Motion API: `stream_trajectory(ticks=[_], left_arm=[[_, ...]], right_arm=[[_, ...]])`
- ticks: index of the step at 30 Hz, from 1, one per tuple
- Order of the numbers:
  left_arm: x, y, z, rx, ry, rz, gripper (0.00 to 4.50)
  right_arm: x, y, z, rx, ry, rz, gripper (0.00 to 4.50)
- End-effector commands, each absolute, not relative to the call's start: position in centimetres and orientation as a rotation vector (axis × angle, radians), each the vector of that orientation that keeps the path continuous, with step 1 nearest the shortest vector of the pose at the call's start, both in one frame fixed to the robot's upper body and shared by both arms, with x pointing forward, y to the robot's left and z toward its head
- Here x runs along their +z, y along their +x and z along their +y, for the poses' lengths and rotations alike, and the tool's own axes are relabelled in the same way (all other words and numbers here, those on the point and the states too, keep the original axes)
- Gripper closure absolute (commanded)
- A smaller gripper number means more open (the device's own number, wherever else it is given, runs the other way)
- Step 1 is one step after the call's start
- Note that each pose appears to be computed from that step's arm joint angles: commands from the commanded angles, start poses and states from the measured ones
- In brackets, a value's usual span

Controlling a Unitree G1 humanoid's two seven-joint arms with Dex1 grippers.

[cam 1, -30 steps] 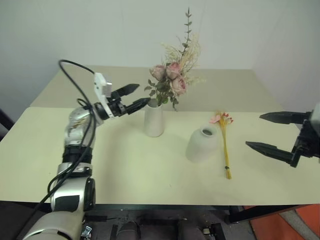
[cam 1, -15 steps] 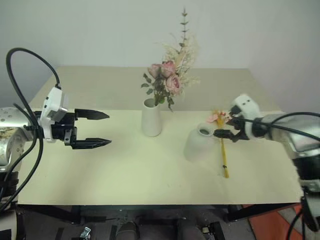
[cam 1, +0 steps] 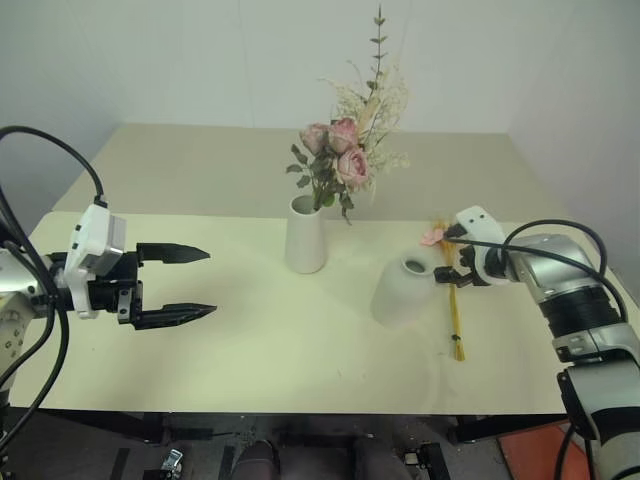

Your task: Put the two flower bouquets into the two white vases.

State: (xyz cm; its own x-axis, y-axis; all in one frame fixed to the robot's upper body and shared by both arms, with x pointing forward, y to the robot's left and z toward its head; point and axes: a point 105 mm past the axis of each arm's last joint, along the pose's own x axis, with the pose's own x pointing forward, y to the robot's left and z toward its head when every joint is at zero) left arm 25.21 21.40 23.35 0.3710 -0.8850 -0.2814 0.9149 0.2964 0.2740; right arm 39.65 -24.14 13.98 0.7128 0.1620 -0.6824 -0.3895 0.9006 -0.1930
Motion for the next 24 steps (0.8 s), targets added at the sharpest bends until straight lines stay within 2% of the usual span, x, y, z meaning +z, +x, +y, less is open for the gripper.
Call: stream_trajectory(ticks=[1,8,9,11,13,21,22,24], left_arm=[[24.8,24.9,20.9,-1.209,0.464,0.041,0.02],[24.8,25.0,20.5,-1.24,0.478,0.048,0.02],[24.8,25.0,20.5,-1.242,0.478,0.046,0.0],[24.8,25.1,20.4,-1.243,0.478,0.044,0.0],[24.8,25.2,20.5,-1.243,0.478,0.045,0.0],[24.7,25.2,20.6,-1.237,0.469,0.045,0.0],[24.7,25.3,20.6,-1.235,0.467,0.045,0.0],[24.6,25.4,20.6,-1.231,0.47,0.046,0.0]], right_arm=[[15.6,39.7,-24.8,0.272,-0.318,0.682,0.0],[14.0,38.6,-24.5,0.319,-0.245,0.776,0.0],[13.6,38.6,-24.6,0.316,-0.231,0.787,0.19],[13.1,38.6,-24.8,0.301,-0.206,0.795,0.64],[13.0,38.8,-25.1,0.282,-0.196,0.794,1.3],[12.8,39.1,-25.7,0.247,-0.192,0.798,4.26],[12.7,39.1,-25.7,0.241,-0.192,0.8,4.48],[12.7,39.3,-26.1,0.215,-0.194,0.789,4.48]])
